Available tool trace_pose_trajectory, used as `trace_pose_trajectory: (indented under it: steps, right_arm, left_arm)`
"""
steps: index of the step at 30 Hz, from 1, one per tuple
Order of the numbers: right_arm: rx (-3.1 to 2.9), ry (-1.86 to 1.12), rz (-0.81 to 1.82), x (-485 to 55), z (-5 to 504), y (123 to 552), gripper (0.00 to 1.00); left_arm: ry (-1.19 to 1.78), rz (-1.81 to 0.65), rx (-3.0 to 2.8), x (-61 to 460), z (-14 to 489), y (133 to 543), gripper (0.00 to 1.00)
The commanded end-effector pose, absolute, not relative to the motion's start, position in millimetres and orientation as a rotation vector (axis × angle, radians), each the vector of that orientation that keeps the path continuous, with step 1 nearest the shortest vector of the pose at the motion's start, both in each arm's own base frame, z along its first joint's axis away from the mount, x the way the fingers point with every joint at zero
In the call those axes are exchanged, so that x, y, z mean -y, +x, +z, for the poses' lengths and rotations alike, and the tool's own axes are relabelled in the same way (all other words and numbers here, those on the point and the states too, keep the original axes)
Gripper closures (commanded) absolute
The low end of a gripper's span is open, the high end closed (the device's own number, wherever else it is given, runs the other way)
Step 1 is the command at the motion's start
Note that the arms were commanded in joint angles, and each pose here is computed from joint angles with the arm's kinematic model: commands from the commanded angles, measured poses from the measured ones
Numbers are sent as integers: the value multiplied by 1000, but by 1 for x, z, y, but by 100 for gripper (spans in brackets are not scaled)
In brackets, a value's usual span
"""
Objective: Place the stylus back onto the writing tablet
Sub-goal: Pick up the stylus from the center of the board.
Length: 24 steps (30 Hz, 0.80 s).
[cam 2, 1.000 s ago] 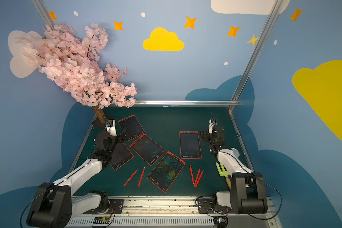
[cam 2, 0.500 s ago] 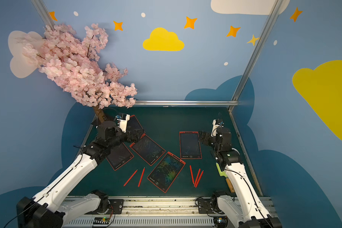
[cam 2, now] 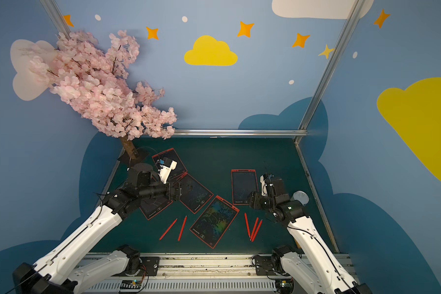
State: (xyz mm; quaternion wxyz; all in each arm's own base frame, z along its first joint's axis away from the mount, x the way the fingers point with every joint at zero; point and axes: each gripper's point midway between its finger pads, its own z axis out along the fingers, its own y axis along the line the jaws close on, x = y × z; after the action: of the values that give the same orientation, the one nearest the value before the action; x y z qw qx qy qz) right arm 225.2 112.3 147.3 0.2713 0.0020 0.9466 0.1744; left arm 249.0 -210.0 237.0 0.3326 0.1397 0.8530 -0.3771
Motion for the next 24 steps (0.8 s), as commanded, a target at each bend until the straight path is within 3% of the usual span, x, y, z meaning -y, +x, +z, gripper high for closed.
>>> trace_pose_trajectory:
  steps: [1, 9, 18, 24]
  right_arm:
    - [-2669, 29, 417, -110, 124, 207, 38]
    - [-2758, 14, 396, -119, 100, 205, 41]
    - [-2841, 120, 334, -122, 97, 215, 26]
    - [-2933, 106, 218, -117, 89, 218, 27]
  left_arm:
    - [227, -977, -2353, 199, 208, 235, 0]
    - [232, -1015, -2330, 196, 204, 220, 0]
    - [193, -1005, -2376, 195, 193, 221, 0]
    - [178, -1011, -2428, 198, 185, 220, 0]
